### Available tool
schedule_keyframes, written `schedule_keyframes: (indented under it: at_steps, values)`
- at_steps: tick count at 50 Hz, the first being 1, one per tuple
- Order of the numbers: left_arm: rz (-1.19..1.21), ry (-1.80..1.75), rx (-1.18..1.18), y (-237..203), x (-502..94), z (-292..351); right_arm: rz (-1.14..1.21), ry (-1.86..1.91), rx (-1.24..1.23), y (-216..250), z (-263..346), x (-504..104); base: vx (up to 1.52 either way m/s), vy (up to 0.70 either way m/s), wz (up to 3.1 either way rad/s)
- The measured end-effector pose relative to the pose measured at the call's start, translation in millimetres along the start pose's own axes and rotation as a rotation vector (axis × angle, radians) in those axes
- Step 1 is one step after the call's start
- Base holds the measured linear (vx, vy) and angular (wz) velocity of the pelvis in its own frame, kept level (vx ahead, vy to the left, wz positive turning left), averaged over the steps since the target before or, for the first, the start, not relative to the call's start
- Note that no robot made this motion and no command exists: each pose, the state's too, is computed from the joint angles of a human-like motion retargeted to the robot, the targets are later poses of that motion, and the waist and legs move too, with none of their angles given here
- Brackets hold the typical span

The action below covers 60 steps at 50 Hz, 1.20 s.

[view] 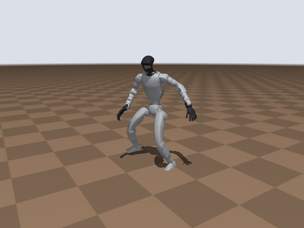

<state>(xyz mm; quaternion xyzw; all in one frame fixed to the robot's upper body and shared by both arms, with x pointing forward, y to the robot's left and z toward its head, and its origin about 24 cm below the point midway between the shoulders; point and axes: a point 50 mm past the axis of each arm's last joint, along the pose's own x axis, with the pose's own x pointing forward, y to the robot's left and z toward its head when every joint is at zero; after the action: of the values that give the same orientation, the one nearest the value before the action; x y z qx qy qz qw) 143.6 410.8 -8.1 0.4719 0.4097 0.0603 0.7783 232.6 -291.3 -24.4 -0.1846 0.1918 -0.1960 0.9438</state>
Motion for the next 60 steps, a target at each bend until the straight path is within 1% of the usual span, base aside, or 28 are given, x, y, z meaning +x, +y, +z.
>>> schedule_keyframes:
  at_steps: [3, 5, 8, 10, 13, 15, 18, 20, 24, 25, 27, 30, 31, 33, 35, 37, 38, 43, 50, 54, 57, 60]
  values:
    - [0.119, -0.165, 0.102, 38.7, 10.7, 54.1, -0.006, -0.014, -0.042, 2.6, 4.0, 3.1, -0.01, 1.10, 0.10]
    - [0.262, -0.318, 0.125, 67.1, 5.8, 93.2, -0.073, -0.035, 0.007, -7.3, 9.6, 5.6, 0.03, 1.07, 0.40]
    - [0.472, -0.560, 0.054, 87.8, -13.8, 141.0, -0.217, -0.102, 0.133, -34.9, 20.8, 4.3, 0.08, 1.08, 0.92]
    - [0.519, -0.682, -0.006, 81.5, -24.5, 159.9, -0.300, -0.138, 0.185, -57.3, 19.8, -3.1, 0.17, 1.12, 1.56]
    - [0.468, -0.796, -0.090, 59.2, -33.6, 174.8, -0.424, -0.137, 0.203, -97.2, 2.2, -22.3, 0.31, 1.37, 1.78]
    - [0.431, -0.823, -0.159, 44.1, -35.8, 176.9, -0.468, -0.069, 0.141, -118.7, -19.8, -37.0, 0.52, 1.29, 0.96]
    - [0.391, -0.742, -0.295, 16.9, -31.4, 158.8, -0.639, 0.090, 0.261, -131.6, -64.0, -70.4, 0.63, 0.72, 0.73]
    - [0.333, -0.649, -0.391, -5.0, -26.9, 143.7, -0.748, 0.231, 0.299, -141.5, -97.4, -101.0, 0.63, 0.87, 1.31]
    - [0.243, -0.429, -0.467, -27.1, -18.7, 102.9, -0.822, 0.525, 0.318, -152.4, -154.0, -157.2, 0.64, 0.90, 1.42]
    - [0.238, -0.370, -0.469, -30.0, -17.0, 91.2, -0.821, 0.580, 0.320, -151.8, -162.5, -162.3, 0.47, 0.78, 0.11]
    - [0.225, -0.216, -0.462, -42.9, -14.2, 60.3, -0.781, 0.637, 0.295, -145.4, -168.4, -151.4, 0.34, 0.75, -0.93]
    - [0.125, 0.030, -0.460, -91.1, -17.2, 19.2, -0.658, 0.579, 0.132, -135.6, -148.1, -112.4, 0.29, 0.75, -1.35]
    - [0.081, 0.087, -0.439, -106.5, -20.0, 7.2, -0.602, 0.551, 0.083, -125.2, -138.4, -92.2, 0.26, 0.70, -1.19]
    - [-0.015, 0.157, -0.332, -133.3, -28.0, -10.4, -0.502, 0.428, -0.022, -110.9, -111.6, -61.7, 0.21, 0.68, -1.09]
    - [-0.096, 0.164, -0.158, -151.1, -33.9, -16.8, -0.418, 0.228, -0.104, -106.4, -76.7, -47.9, 0.18, 0.69, -0.98]
    - [-0.074, 0.184, -0.126, -154.6, -37.4, -24.6, -0.366, 0.114, -0.104, -88.4, -50.6, -28.1, 0.14, 0.70, -0.77]
    - [-0.062, 0.194, -0.150, -156.1, -38.1, -25.0, -0.339, 0.061, -0.096, -82.4, -39.3, -23.1, 0.15, 0.75, -0.43]
    - [-0.048, 0.178, -0.365, -163.2, -32.9, -3.6, -0.250, -0.010, -0.051, -68.3, -16.5, -9.7, 0.16, 0.86, -0.12]
    - [-0.036, 0.142, -0.445, -166.1, -27.3, 15.5, -0.158, 0.138, -0.072, -41.0, -45.8, -13.2, 0.16, 0.61, -1.26]
    - [-0.066, 0.053, -0.412, -155.3, -14.1, 35.9, -0.099, 0.237, -0.142, -25.8, -73.7, -28.9, 0.07, 0.46, -0.22]
    - [-0.043, -0.008, -0.440, -146.0, -8.5, 51.1, -0.070, 0.308, -0.135, -25.9, -92.2, -42.2, 0.04, 0.30, 0.24]
    - [0.004, -0.060, -0.519, -133.6, -4.0, 64.9, -0.108, 0.379, -0.106, -31.4, -107.7, -52.1, 0.03, 0.18, -0.18]
